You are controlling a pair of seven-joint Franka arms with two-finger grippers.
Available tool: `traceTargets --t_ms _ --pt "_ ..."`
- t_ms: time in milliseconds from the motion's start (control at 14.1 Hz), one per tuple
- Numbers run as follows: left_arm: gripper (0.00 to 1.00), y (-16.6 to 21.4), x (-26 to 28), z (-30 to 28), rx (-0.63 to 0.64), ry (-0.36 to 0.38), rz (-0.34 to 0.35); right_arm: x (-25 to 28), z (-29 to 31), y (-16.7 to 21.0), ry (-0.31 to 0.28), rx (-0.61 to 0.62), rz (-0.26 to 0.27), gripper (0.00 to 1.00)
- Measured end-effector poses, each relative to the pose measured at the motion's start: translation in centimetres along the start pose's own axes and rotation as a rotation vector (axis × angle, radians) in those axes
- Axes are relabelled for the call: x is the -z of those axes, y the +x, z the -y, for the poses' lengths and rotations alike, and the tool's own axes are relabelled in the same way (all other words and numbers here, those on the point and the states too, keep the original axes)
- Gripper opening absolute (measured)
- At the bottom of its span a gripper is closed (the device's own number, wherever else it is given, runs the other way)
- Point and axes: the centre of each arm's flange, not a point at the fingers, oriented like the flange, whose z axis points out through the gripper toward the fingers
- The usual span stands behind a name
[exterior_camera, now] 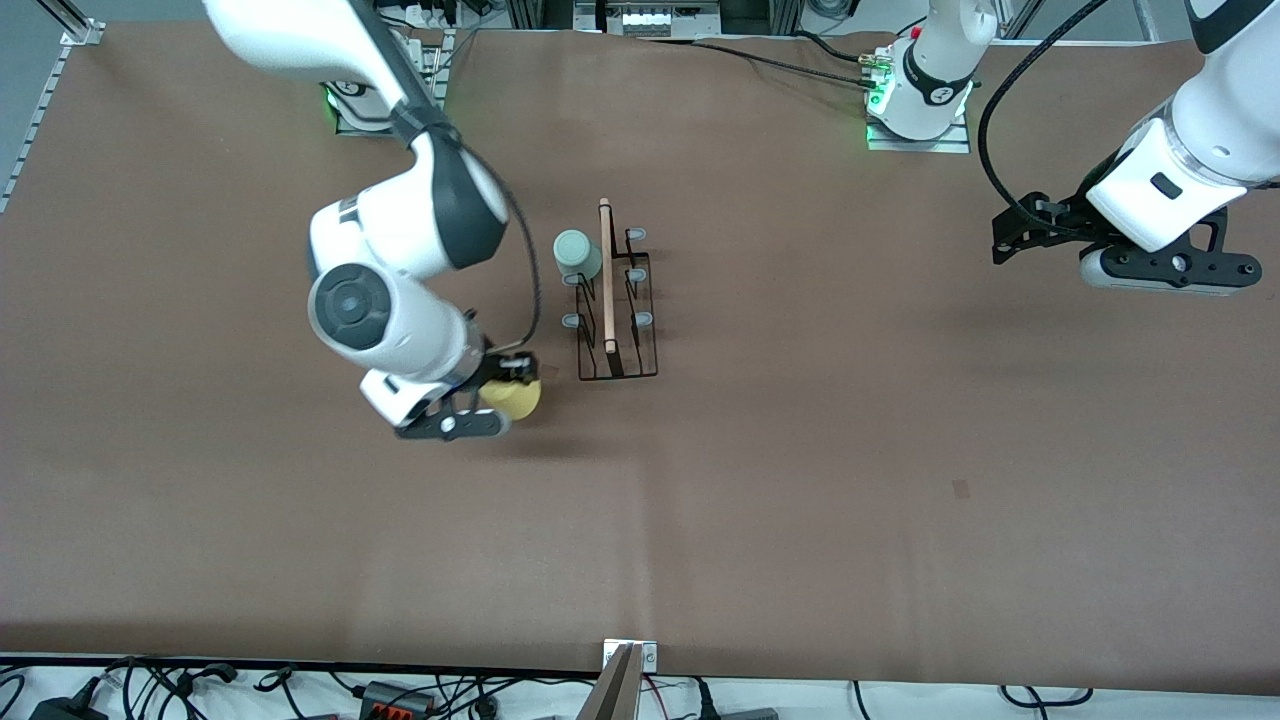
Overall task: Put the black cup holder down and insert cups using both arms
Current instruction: 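Carry the yellow cup to the rack with the right gripper, then hang the yellow cup on a rack peg and open the right gripper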
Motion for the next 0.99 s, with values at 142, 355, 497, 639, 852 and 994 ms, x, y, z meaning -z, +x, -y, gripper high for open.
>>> traceTargets --t_ms 142,355,497,639,852,994 --pt "1.0 0.0 0.0 0.0 0.0 0.0 0.0 -0.3 2.2 -1.4 -0.012 -0.007 0.024 0.67" --pt "1.0 0.0 0.0 0.0 -0.001 0.0 0.0 -0.8 5.5 -3.5 -0.023 -0.022 0.035 0.67" --pt "1.0 0.0 0.0 0.0 -0.001 0.0 0.0 -1.2 7.3 -4.7 -0.03 -0.023 0.041 0.67" --pt "1.0 0.0 0.0 0.0 -0.001 0.0 0.0 -1.5 8.0 -5.2 -0.035 -0.025 0.047 0.67" --pt "1.0 0.0 0.0 0.0 -0.001 0.0 0.0 -2.6 7.4 -5.0 -0.05 -0.035 0.064 0.67" --pt "1.0 0.0 0.0 0.0 -0.001 0.0 0.0 -3.7 7.2 -5.0 -0.061 -0.038 0.08 0.67"
